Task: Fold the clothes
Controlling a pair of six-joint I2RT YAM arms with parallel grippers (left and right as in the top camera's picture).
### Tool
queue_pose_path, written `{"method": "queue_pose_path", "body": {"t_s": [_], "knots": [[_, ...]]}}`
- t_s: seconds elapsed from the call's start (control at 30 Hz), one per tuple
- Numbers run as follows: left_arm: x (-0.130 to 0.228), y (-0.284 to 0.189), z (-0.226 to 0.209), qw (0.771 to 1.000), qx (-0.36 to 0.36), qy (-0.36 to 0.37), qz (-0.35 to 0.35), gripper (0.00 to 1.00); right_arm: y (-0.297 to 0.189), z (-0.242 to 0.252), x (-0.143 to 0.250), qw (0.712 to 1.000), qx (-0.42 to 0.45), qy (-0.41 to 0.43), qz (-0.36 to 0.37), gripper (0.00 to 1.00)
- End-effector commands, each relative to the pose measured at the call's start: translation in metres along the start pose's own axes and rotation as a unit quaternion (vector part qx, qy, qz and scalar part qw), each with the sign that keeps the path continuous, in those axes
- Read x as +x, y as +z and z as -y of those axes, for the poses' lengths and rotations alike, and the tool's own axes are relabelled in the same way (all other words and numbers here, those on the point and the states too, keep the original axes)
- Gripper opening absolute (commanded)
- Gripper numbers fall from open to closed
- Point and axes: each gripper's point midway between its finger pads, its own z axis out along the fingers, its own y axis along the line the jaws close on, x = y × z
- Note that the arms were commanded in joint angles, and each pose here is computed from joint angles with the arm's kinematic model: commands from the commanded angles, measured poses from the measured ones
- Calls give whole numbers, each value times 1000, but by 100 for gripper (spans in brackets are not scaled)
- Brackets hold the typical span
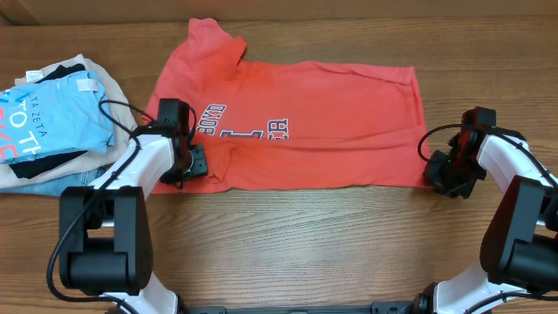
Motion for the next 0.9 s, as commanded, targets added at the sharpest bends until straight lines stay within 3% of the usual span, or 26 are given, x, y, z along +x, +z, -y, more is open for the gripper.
{"method": "queue_pose_path", "body": {"t_s": [0.0,0.2,0.33,0.53,0.67,0.87], "knots": [[74,39,-43,989,-54,-55,-125,48,3,6,1,1000,17,14,-1,31],[73,40,-48,989,-53,-61,-124,48,3,-17,1,999,-45,8,-7,34],[73,40,-48,989,-53,-61,-124,48,3,-17,0,999,-46,8,-4,26],[74,40,-48,989,-53,-61,-125,48,1,-29,-2,997,-79,6,-4,26],[74,40,-47,989,-51,-61,-125,48,1,-28,-2,997,-76,6,-2,7],[75,39,-47,989,-51,-61,-127,49,3,-16,-3,999,-44,15,1,4]]}}
